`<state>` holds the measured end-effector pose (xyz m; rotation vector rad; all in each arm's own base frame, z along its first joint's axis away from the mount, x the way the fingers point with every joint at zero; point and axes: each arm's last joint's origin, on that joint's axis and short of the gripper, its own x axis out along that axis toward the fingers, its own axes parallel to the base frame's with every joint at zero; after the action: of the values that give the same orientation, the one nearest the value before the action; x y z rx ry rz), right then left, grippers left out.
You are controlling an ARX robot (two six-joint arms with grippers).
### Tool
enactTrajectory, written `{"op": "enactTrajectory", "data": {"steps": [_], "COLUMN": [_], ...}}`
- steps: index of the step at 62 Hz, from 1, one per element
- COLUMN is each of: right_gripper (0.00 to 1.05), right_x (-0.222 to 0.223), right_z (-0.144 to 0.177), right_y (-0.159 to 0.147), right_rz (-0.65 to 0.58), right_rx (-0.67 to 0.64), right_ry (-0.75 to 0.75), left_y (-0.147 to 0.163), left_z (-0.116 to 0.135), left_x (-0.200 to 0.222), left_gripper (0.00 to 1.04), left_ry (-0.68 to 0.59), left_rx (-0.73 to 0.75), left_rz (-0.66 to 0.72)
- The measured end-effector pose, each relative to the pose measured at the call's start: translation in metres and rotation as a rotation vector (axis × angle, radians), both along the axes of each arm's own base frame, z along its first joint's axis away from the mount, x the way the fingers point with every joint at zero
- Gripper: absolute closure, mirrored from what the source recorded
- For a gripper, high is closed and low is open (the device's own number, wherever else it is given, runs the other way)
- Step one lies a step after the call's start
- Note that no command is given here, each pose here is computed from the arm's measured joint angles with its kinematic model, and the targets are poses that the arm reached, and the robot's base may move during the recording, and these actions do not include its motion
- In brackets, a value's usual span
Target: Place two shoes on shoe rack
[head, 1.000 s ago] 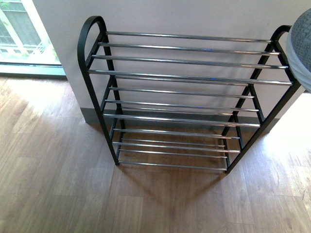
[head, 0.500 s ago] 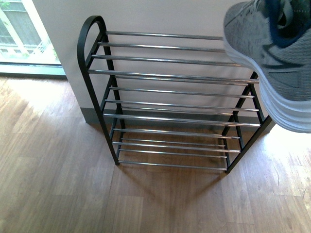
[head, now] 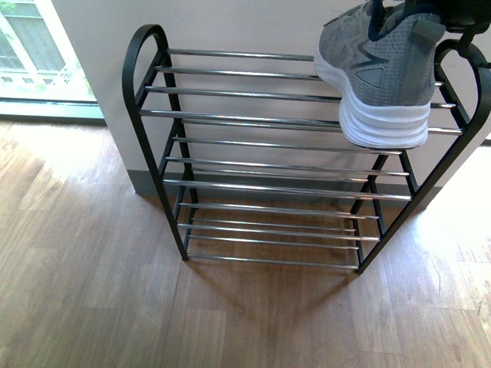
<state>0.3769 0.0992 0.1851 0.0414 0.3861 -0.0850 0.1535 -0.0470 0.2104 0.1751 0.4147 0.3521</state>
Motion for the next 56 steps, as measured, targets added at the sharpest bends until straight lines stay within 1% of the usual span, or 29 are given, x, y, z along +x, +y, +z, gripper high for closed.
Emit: {"op": "enactTrajectory", "data": {"steps": [8, 11, 18, 25, 34, 40, 46, 56], "right_gripper": [1.04, 1.04, 1.04, 1.04, 1.04, 1.04, 1.04, 1.04], "right_x": [0.013, 0.017, 0.025, 0.034, 0.04, 0.045, 0.05, 0.056], "right_z": [-0.015, -0.02, -0.024, -0.023, -0.019, -0.018, -0.02, -0.029], "right_y": [-0.02, -0.027, -0.04, -0.046, -0.053, -0.057, -0.062, -0.072], "right_rz": [-0.049, -0.074, -0.093, -0.107, -0.137, -0.166, -0.2, -0.242], "right_rx": [-0.02, -0.046, -0.075, -0.067, 0.016, 0.033, 0.031, 0.013], "right_ry": [0.023, 0.027, 0.01, 0.015, 0.033, 0.02, 0.005, 0.025], "left_y": [0.0, 0.0, 0.0, 0.0, 0.0, 0.0, 0.0, 0.0], "left_z": [0.0, 0.0, 0.0, 0.0, 0.0, 0.0, 0.0, 0.0], "left_x": [0.0, 0.0, 0.0, 0.0, 0.0, 0.0, 0.0, 0.0], "left_gripper": [1.03, 1.03, 1.03, 1.03, 1.03, 1.03, 1.03, 1.03], "left_ry": [0.0, -0.001, 0.0, 0.0, 0.0, 0.0, 0.0, 0.0], "left_rx": [0.0, 0.0, 0.0, 0.0, 0.0, 0.0, 0.0, 0.0], "left_rz": [0.0, 0.0, 0.0, 0.0, 0.0, 0.0, 0.0, 0.0]}}
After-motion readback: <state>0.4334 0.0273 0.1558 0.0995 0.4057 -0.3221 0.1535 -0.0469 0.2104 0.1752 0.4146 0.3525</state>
